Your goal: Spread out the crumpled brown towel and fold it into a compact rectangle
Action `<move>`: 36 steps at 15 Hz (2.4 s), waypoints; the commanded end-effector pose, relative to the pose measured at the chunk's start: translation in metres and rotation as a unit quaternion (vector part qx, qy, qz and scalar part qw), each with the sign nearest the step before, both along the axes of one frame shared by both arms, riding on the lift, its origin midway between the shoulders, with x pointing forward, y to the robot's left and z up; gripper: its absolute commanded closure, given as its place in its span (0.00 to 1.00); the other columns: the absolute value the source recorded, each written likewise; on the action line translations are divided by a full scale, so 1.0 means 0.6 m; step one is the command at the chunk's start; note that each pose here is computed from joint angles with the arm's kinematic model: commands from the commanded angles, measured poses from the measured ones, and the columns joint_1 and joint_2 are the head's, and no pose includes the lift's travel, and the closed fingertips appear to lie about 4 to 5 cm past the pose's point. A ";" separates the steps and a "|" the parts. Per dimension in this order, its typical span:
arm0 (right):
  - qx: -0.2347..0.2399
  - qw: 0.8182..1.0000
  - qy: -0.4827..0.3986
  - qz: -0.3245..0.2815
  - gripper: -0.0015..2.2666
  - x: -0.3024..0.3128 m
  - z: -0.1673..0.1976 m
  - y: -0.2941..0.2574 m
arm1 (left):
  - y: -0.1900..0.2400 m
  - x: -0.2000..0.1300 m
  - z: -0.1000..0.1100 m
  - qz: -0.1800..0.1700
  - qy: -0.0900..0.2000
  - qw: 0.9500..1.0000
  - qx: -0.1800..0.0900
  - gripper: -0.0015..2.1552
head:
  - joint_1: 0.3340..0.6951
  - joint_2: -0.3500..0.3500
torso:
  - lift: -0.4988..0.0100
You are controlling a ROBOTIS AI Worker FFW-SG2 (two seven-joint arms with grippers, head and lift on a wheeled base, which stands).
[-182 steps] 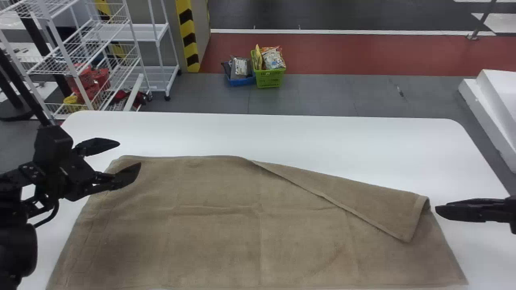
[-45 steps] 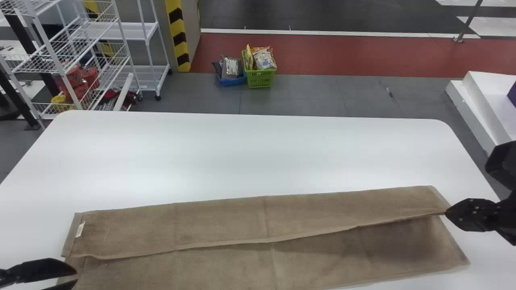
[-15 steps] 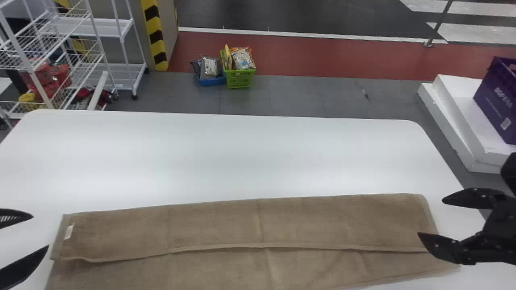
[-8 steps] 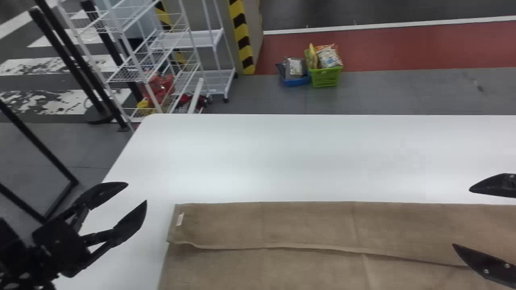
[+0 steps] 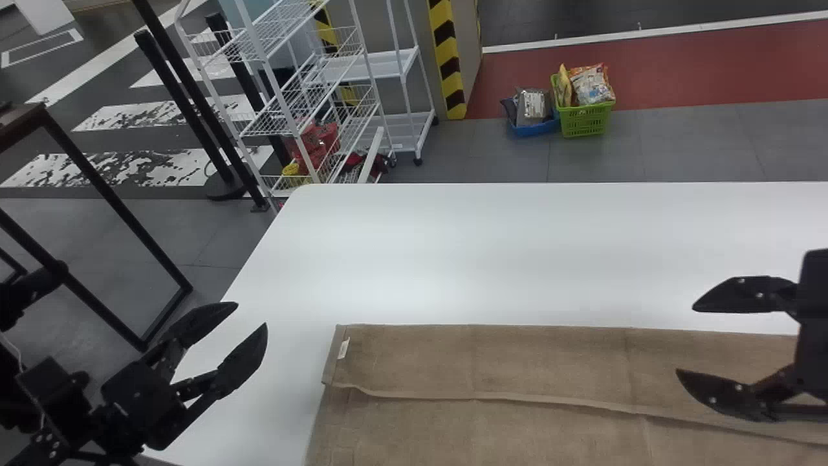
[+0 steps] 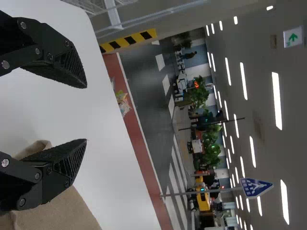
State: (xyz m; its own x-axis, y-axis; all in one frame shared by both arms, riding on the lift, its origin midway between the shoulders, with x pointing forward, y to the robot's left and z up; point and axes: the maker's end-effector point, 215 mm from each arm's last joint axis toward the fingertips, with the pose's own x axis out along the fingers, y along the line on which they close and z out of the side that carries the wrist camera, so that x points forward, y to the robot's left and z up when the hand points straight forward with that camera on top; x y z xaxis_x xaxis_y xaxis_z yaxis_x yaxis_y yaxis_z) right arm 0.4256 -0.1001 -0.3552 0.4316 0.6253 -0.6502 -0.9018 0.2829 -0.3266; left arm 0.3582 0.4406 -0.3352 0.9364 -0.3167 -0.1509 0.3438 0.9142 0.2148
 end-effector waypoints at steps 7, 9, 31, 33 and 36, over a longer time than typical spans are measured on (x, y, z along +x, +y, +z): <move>0.012 0.999 0.041 -0.024 0.18 0.040 -0.013 0.012 | -0.031 -0.027 -0.030 -0.069 0.050 0.996 0.022 0.24 | 1.00 1.00 | 0.73; 0.015 0.996 0.062 -0.057 0.18 0.051 -0.027 -0.018 | -0.053 -0.029 -0.038 -0.093 0.059 0.994 0.029 0.25 | 1.00 1.00 | 0.73; 0.090 0.957 0.082 -0.264 0.18 0.107 -0.093 -0.310 | -0.127 -0.013 -0.144 -0.112 0.158 0.981 -0.010 0.25 | 1.00 0.62 | 0.73; 0.090 0.958 0.083 -0.259 0.18 0.102 -0.099 -0.305 | -0.114 -0.007 -0.157 -0.103 0.164 0.981 -0.009 0.25 | 1.00 0.65 | 0.73; 0.087 0.959 0.085 -0.257 0.18 0.096 -0.105 -0.305 | -0.105 -0.005 -0.175 -0.100 0.179 0.979 -0.006 0.25 | 1.00 0.67 | 0.73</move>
State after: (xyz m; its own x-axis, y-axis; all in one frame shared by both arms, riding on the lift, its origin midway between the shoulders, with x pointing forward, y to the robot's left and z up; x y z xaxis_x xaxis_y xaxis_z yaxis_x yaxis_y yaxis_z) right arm 0.4850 -0.2821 -0.4166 0.6096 0.4661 -0.6412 -0.6648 0.7412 -0.0934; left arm 0.3550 0.3764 -0.4359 0.7500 -0.4929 -0.4410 0.5659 0.8234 0.0422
